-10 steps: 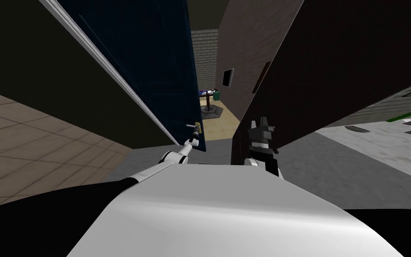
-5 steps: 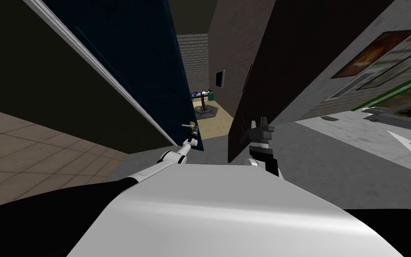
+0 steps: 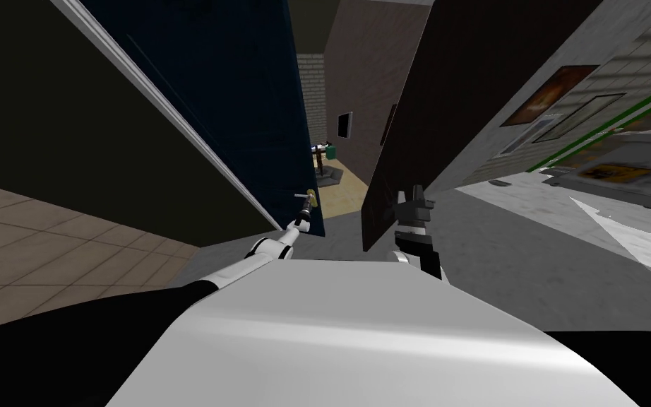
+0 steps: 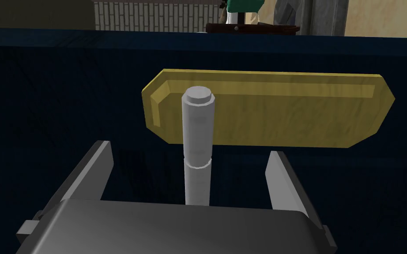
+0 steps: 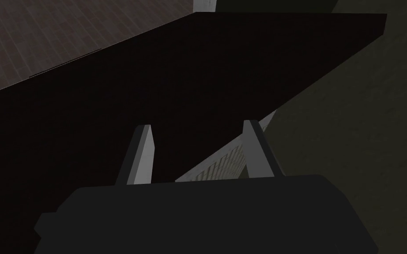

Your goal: Pull the door open

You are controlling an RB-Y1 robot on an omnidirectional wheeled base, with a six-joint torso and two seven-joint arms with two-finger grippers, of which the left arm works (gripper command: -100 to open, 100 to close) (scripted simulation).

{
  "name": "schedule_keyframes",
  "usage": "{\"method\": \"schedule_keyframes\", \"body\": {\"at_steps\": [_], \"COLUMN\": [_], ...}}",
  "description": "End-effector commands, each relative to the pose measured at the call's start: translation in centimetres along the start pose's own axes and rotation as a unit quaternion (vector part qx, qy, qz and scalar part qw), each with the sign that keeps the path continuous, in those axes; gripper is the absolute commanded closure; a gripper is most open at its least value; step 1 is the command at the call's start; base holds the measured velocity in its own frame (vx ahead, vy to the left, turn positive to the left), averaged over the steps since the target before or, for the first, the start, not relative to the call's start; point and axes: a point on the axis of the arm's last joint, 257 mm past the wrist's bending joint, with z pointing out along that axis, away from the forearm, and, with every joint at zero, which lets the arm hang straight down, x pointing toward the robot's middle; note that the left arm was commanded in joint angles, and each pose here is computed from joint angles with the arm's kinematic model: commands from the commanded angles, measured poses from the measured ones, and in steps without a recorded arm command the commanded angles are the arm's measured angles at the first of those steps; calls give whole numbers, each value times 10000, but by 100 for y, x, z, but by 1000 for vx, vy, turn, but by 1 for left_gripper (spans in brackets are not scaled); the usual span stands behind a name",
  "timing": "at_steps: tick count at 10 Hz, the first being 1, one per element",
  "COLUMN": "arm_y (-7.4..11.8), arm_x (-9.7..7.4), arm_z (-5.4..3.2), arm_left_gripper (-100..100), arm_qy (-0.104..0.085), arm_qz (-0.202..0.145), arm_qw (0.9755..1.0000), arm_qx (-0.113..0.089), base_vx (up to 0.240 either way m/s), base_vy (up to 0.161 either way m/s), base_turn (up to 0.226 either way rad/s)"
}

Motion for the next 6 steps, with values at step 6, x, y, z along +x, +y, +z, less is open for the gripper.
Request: {"method": "schedule_keyframes", "body": {"at_steps": [6], "arm_y": [41], "arm_x": [-321], "arm_z": [-81], "arm_left_gripper": [-100], "arm_qy": [-56], "arm_qz": [-238], "arm_qw": [9997], "arm_qx": [-28], "base_vx": [-111], "base_vy": [129], "base_turn": [-99]}}
